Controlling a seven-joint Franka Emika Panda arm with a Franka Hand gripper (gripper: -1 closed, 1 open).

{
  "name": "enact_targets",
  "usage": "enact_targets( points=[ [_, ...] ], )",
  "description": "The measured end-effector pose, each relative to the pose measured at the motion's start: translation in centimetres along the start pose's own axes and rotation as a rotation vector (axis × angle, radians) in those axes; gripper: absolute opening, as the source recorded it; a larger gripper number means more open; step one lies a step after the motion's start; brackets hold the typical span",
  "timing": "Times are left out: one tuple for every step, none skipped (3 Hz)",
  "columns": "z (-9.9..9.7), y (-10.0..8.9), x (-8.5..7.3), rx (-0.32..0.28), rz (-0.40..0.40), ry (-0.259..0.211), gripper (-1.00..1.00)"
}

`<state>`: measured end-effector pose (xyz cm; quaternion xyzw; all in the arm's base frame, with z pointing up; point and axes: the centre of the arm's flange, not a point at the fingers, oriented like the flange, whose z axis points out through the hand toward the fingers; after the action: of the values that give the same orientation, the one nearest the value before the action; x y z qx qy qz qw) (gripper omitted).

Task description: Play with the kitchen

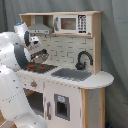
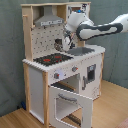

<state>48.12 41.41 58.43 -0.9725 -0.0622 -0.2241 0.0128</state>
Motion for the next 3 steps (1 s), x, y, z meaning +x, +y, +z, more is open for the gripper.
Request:
enact_targets(
  points=[
    [0.5,-1.9,0.2,0.0,-0.037,0.021,-1.0],
    [1.1,-3.2,0.6,0.0,-0.065,0.036,-1.0],
    [2.0,-4.5,1.3,0.001,-0.093,0.046,-1.0]
  ],
)
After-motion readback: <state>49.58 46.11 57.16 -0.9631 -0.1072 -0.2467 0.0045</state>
